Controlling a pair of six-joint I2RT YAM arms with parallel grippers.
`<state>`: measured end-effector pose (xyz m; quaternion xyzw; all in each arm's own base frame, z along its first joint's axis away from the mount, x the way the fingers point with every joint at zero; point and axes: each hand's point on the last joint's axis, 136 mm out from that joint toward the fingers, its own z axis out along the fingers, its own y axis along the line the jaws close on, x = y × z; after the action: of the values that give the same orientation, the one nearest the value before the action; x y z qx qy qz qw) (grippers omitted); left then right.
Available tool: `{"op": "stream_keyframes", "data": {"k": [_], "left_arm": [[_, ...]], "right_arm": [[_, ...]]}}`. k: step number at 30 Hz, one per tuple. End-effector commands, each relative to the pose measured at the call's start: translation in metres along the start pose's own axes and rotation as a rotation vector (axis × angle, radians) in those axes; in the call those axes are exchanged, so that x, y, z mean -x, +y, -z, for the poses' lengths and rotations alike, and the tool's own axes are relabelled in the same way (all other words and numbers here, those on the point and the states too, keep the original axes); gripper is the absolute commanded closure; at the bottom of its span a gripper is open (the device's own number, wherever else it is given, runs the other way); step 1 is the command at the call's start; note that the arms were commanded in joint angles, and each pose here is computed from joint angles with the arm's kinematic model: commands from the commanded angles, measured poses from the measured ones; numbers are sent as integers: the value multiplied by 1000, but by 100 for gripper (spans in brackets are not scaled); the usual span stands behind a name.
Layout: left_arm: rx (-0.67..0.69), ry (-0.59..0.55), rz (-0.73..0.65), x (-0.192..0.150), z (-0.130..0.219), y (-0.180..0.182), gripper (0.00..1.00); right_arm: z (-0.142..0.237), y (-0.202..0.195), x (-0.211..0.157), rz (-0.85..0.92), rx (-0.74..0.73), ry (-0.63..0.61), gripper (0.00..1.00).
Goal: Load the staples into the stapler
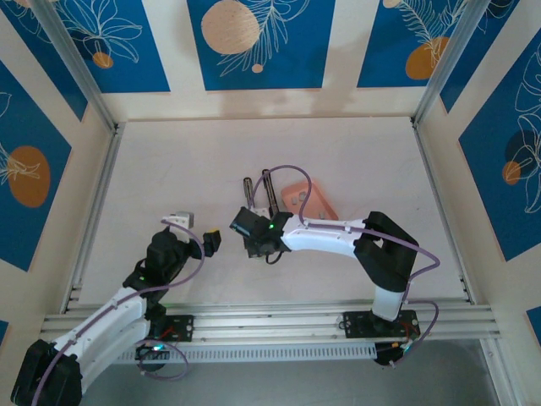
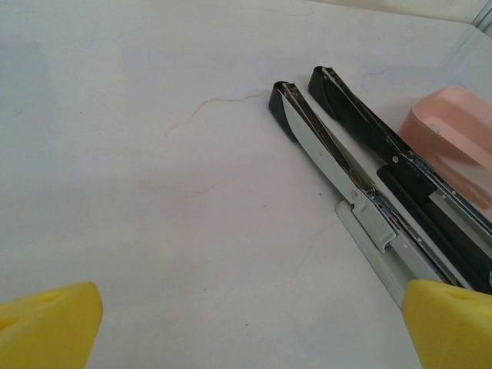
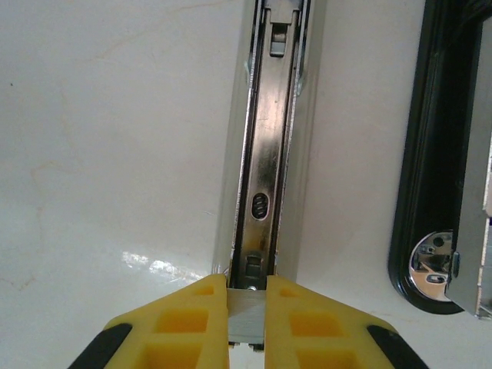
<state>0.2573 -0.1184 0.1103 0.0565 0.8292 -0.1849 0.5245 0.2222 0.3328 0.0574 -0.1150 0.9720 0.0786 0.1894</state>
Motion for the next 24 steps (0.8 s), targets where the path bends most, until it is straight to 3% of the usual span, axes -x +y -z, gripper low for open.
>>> {"op": "stream_keyframes", "data": {"k": [1, 15, 24], "left_arm": [[8, 5, 1, -4, 0, 2, 0], [9, -3, 44, 7, -1, -1, 0], [47, 32, 111, 20, -12, 8, 0]], "right_arm": [[-2, -2, -9, -1, -33, 32, 82], [55, 2, 44, 5, 56, -84, 63], [36, -11, 105, -9, 72, -10, 52]]}}
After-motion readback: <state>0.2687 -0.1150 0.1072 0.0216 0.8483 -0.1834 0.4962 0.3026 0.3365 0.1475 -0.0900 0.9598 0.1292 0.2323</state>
